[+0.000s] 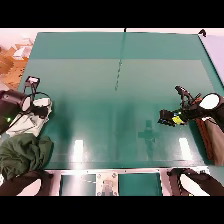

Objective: Fold the shirts.

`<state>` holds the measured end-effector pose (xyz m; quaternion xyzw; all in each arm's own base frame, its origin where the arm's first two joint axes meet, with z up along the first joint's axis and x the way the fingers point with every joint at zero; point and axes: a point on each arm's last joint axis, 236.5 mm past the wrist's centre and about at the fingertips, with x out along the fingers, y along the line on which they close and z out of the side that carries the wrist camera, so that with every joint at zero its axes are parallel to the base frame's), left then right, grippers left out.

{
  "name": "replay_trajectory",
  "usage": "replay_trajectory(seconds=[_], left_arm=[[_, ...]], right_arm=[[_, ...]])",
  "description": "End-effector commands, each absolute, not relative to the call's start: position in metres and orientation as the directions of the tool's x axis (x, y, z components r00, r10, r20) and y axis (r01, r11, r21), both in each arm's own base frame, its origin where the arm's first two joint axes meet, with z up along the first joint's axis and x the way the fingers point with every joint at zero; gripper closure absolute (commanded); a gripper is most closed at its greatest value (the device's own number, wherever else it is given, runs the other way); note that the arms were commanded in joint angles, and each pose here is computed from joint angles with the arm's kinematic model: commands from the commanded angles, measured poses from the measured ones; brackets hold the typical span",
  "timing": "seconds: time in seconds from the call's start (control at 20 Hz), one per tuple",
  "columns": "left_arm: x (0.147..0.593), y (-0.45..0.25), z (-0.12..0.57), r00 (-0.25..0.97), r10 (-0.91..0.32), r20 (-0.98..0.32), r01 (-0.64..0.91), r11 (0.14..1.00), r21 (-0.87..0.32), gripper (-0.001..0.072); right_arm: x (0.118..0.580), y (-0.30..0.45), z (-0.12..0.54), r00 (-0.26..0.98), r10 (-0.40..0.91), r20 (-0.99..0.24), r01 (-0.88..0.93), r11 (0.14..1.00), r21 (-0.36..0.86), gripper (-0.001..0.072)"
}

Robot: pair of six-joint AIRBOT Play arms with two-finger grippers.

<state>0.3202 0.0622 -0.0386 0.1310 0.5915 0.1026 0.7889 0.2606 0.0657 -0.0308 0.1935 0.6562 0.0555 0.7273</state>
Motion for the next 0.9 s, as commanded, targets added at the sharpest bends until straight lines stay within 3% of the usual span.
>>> replay_trajectory(seconds=[0.0,0.05,0.1,0.2,0.25,0.4,0.55,0.75,0.85], left_arm=[[0.318,0.080,-0.089,0.172,0.320,-0.932,-0.024,0.947,0.321,-0.0013],[0.314,0.080,-0.102,0.135,0.318,-0.938,-0.011,0.948,0.319,-0.0013],[0.311,0.080,-0.112,0.105,0.319,-0.942,0.000,0.947,0.321,0.0042],[0.302,0.083,-0.124,0.051,0.333,-0.942,0.055,0.941,0.335,0.0631],[0.299,0.086,-0.123,0.033,0.343,-0.939,0.089,0.934,0.345,0.0684],[0.312,0.096,-0.086,0.012,0.386,-0.923,0.083,0.919,0.385,0.0686],[0.356,0.075,-0.007,0.147,0.364,-0.920,0.052,0.926,0.374,0.0686],[0.401,-0.046,0.123,0.479,0.068,-0.875,0.157,0.974,0.162,0.0687],[0.398,-0.112,0.171,0.562,-0.087,-0.822,0.278,0.956,0.089,0.0687]], right_arm=[[0.261,0.066,-0.031,0.133,0.335,-0.933,0.172,0.919,0.355,0.0697],[0.262,0.066,-0.031,0.141,0.334,-0.932,0.173,0.919,0.355,0.0697],[0.263,0.066,-0.031,0.144,0.333,-0.932,0.173,0.919,0.355,0.0697],[0.264,0.065,-0.030,0.148,0.332,-0.932,0.172,0.919,0.355,0.0697],[0.265,0.065,-0.030,0.151,0.332,-0.931,0.172,0.919,0.355,0.0697],[0.265,0.065,-0.030,0.151,0.332,-0.931,0.172,0.919,0.355,0.0697],[0.265,0.066,-0.030,0.151,0.333,-0.931,0.173,0.918,0.357,0.0697],[0.265,0.068,-0.030,0.151,0.342,-0.928,0.175,0.914,0.365,0.0697],[0.265,0.068,-0.030,0.151,0.342,-0.928,0.175,0.914,0.365,0.0696]])
